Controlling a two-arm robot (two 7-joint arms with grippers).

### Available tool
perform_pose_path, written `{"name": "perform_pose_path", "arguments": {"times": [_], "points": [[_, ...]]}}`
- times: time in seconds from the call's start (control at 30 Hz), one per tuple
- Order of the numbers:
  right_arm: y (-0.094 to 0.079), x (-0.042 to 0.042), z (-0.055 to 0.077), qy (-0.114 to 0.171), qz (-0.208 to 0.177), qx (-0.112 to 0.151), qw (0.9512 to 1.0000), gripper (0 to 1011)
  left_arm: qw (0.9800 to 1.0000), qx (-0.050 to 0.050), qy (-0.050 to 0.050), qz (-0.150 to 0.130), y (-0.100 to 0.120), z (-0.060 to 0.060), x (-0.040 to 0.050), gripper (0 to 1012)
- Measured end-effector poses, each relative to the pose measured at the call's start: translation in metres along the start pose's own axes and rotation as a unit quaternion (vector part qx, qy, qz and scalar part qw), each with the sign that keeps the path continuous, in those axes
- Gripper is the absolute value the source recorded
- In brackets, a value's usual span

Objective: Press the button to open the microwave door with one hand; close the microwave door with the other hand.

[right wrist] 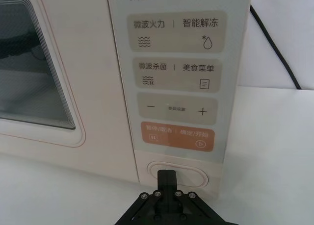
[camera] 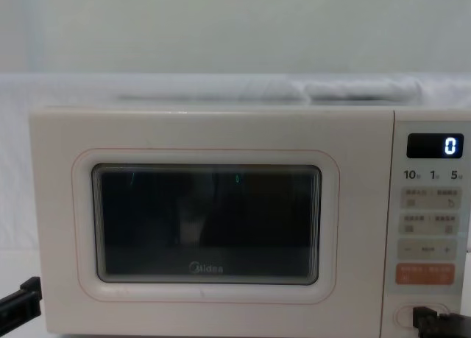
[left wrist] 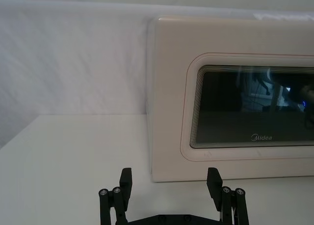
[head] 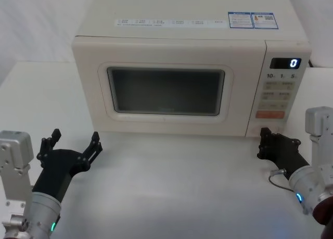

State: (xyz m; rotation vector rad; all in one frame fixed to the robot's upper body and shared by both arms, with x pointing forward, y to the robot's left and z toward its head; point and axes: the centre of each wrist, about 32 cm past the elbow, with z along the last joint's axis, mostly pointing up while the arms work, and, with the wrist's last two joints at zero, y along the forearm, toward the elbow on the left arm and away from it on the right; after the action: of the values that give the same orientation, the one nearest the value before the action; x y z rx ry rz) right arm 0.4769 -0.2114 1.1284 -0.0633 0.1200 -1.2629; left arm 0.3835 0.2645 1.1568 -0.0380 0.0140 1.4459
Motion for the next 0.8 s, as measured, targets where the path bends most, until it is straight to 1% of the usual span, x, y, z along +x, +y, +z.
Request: {"name": "perform_pose_path", "arguments": {"times": [0.5, 0.8], "points": [[0.0055, 0.0087, -0.0005, -0.006, 0.003, -0.002, 1.0000, 0, 1.0000, 0.000, 0.000, 0.000, 0.0000, 0.0000, 0.0000, 1001], [0.0075, 0.0087, -0.0015, -0.008, 0.001, -0.001, 1.0000, 0, 1.0000, 0.000, 0.000, 0.000, 0.0000, 0.0000, 0.0000, 1001]]}}
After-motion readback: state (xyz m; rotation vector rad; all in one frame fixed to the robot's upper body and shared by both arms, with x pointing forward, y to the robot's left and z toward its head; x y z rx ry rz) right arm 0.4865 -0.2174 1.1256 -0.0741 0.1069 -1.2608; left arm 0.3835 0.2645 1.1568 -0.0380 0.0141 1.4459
